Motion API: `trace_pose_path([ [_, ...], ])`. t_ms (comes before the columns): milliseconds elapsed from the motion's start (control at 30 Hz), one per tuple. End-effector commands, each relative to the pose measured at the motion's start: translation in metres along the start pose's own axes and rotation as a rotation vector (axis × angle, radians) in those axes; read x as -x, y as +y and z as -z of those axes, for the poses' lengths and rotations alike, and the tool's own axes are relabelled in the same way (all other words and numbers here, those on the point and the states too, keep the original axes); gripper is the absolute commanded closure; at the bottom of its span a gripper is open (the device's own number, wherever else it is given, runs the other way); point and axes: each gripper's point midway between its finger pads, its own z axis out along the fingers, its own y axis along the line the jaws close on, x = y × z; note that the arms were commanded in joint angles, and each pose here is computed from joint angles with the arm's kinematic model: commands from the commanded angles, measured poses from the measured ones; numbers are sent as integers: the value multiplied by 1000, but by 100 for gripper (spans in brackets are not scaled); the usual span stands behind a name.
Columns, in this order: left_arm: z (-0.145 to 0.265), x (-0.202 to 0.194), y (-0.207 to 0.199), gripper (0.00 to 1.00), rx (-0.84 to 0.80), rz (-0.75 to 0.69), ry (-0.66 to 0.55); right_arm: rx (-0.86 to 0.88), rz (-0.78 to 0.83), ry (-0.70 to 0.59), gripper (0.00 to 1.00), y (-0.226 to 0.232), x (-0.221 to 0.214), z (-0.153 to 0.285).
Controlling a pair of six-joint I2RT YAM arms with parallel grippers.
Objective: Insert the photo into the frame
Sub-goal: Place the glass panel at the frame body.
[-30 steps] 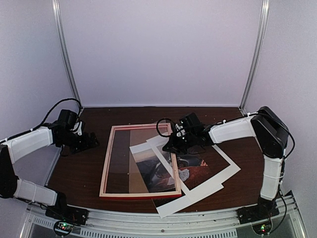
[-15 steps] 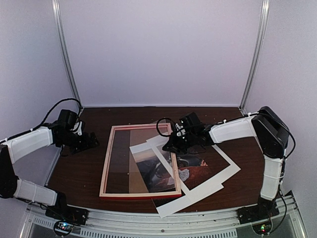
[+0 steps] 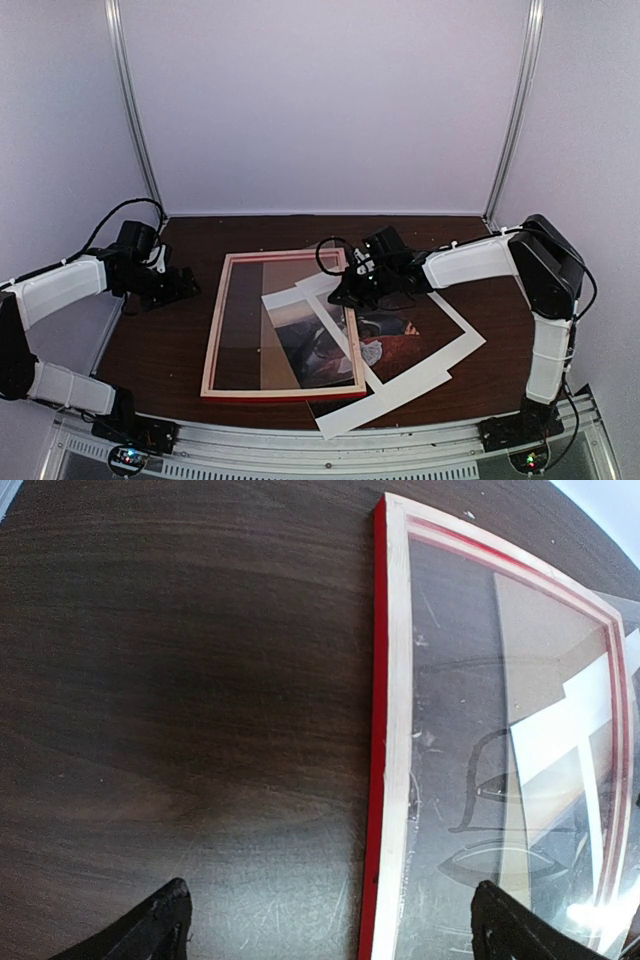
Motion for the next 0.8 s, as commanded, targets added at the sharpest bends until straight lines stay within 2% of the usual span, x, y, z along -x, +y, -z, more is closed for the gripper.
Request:
trace_pose_path([
  [0,8,17,-13,2,-38,-26,-61,-16,21,-43,100,1,8,11],
  [767,8,17,-13,2,-38,-25,-59,-21,17,-41,100,-2,6,11],
])
